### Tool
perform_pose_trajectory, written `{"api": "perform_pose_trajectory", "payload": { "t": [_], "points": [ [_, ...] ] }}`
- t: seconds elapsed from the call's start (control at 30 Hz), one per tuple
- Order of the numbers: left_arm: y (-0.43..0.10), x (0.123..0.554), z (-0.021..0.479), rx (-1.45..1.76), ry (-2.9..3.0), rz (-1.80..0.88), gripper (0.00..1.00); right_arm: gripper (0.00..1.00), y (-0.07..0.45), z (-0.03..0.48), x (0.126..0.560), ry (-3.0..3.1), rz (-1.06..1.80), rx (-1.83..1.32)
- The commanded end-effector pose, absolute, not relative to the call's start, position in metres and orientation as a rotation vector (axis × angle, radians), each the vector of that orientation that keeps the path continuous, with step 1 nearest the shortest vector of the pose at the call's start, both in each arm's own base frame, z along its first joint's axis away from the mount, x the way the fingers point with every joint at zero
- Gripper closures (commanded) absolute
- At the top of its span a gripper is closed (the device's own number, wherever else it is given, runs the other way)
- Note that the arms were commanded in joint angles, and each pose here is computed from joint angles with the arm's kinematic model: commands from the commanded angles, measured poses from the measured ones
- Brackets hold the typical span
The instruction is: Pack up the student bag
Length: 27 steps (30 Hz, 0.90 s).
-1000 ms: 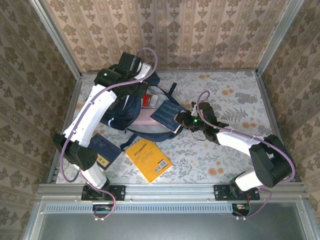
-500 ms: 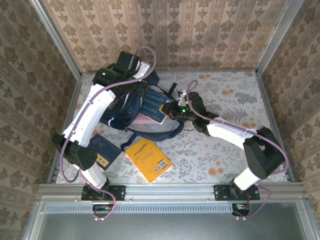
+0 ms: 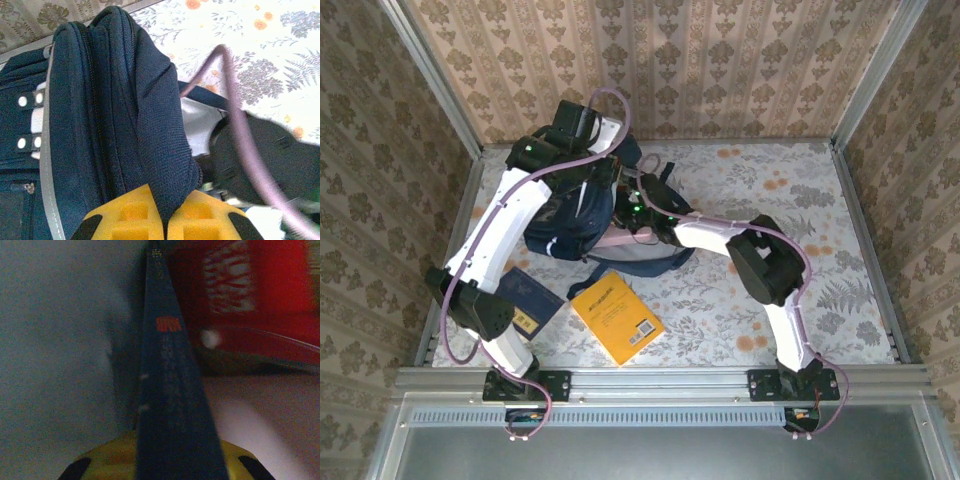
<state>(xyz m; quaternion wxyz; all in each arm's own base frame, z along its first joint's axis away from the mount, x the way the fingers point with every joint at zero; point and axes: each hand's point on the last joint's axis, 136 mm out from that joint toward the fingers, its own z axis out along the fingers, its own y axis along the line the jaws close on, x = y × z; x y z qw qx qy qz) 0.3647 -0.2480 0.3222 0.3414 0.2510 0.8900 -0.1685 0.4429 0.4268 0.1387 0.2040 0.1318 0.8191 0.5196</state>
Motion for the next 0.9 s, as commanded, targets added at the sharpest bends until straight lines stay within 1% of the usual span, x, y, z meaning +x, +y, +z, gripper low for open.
{"api": "perform_pose_trajectory", "payload": {
  "t": [0.0, 0.07, 0.13, 0.27, 0.37, 0.5, 0.63, 0.77, 0.87],
  "points": [
    [-0.266, 0.367, 0.397, 0.624, 2.042, -0.604, 1.0, 0.88, 0.45, 0.142, 0.462, 2.236, 1.35, 0.318],
    [-0.266, 0.369, 0.39, 0.62, 2.061, -0.599, 1.0, 0.81, 0.458, 0.132, 0.47, 2.275, 1.317, 0.31],
    [-0.265, 0.371, 0.384, 0.614, 2.073, -0.602, 1.0, 0.7, 0.458, 0.131, 0.474, 2.284, 1.299, 0.307],
    [-0.259, 0.378, 0.373, 0.587, 2.1, -0.6, 1.0, 0.47, 0.434, 0.142, 0.468, 2.285, 1.158, 0.242],
    [-0.252, 0.384, 0.367, 0.555, 2.118, -0.604, 1.0, 0.39, 0.419, 0.156, 0.454, 2.269, 1.139, 0.139],
    [-0.241, 0.399, 0.361, 0.49, 2.14, -0.64, 1.0, 0.38, 0.399, 0.174, 0.43, 2.222, 1.164, 0.029],
    [-0.238, 0.413, 0.347, 0.461, 2.177, -0.67, 1.0, 0.38, 0.372, 0.187, 0.411, 2.183, 1.137, 0.008],
    [-0.253, 0.42, 0.319, 0.512, 2.241, -0.693, 1.0, 0.45, 0.33, 0.188, 0.391, 2.185, 1.037, 0.073],
    [-0.268, 0.422, 0.293, 0.542, 2.297, -0.717, 1.0, 0.48, 0.286, 0.181, 0.371, 2.208, 0.843, 0.115]
  ]
}}
